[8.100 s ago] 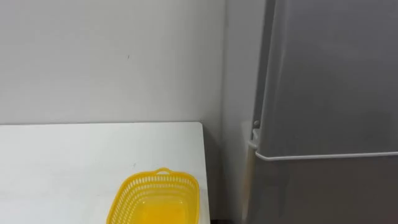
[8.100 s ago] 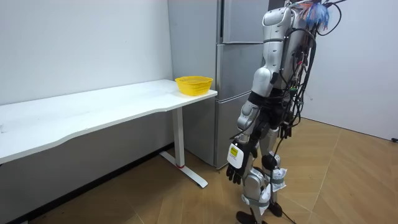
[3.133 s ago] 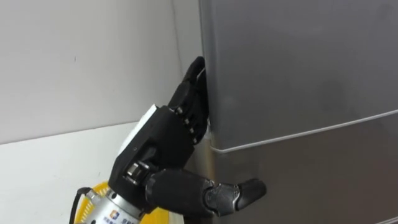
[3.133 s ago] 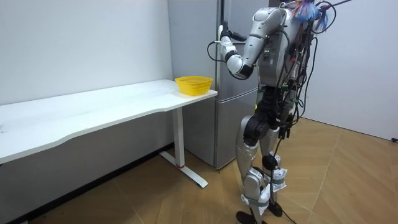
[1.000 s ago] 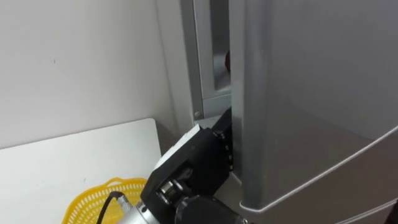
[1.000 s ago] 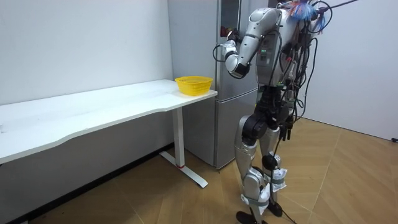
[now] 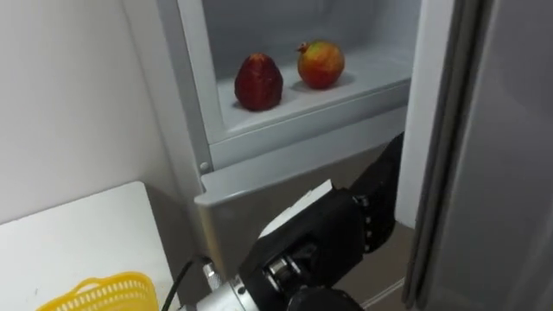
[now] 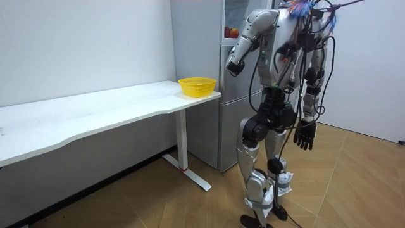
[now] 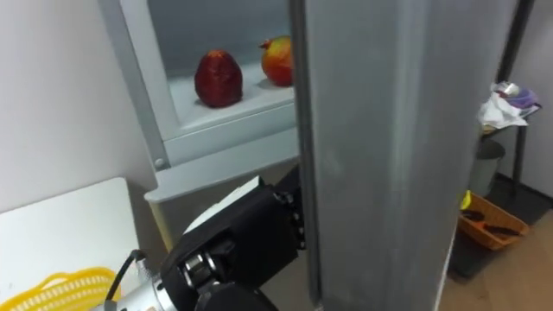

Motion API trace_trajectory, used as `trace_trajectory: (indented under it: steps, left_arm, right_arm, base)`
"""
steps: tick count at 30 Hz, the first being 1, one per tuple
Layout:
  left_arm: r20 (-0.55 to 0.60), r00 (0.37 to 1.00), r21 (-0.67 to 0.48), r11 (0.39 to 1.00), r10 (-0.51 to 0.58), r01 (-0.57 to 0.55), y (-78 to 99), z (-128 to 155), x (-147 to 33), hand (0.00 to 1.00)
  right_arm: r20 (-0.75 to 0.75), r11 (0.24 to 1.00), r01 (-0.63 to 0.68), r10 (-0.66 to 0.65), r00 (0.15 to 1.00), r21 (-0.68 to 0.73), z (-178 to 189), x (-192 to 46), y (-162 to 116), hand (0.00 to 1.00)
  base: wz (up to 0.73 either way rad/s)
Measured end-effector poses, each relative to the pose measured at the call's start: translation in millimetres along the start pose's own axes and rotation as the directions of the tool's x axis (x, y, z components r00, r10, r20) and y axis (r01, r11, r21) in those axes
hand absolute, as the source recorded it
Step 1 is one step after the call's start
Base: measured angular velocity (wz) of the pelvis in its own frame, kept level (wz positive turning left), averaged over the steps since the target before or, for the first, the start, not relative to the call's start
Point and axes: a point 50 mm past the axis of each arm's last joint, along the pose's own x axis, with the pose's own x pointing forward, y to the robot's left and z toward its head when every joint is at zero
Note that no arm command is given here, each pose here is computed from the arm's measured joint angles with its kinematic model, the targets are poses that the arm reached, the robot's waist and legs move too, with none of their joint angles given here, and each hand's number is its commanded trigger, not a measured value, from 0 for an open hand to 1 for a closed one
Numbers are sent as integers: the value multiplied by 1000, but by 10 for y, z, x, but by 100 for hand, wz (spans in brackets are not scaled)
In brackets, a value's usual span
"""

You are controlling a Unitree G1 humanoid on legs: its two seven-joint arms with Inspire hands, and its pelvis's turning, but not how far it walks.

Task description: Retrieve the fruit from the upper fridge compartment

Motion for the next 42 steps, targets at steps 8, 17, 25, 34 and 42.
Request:
trace_trajectory:
  steps: [8, 17, 25, 34, 42]
  left_arm:
    - [5, 1000, 5, 1000, -23, 23, 55, 11, 103, 0]
    - [3, 1000, -4, 1000, -29, 29, 57, -8, 120, 0]
    - [-3, 999, -19, 999, -38, 38, 42, -47, 185, 0]
    - [6, 995, -59, 994, -95, 95, -43, -75, 287, 0]
    - [8, 983, -71, 980, -186, 186, -223, -91, 471, 0]
  right_arm:
    - [-49, 1000, 10, -9, 999, 20, -141, -4, -27, 0]
    - [-59, 993, 24, -17, 998, 115, -180, -8, -67, 0]
    - [-48, 988, 31, -24, 999, 149, -143, -10, -120, 0]
    - [-38, 990, 10, -5, 999, 142, -121, -10, -127, 0]
    - [-7, 996, 5, -4, 1000, 88, 15, -6, -125, 0]
  base:
    - [-14]
    - [-6]
    - [-2]
    - [1]
    - [1]
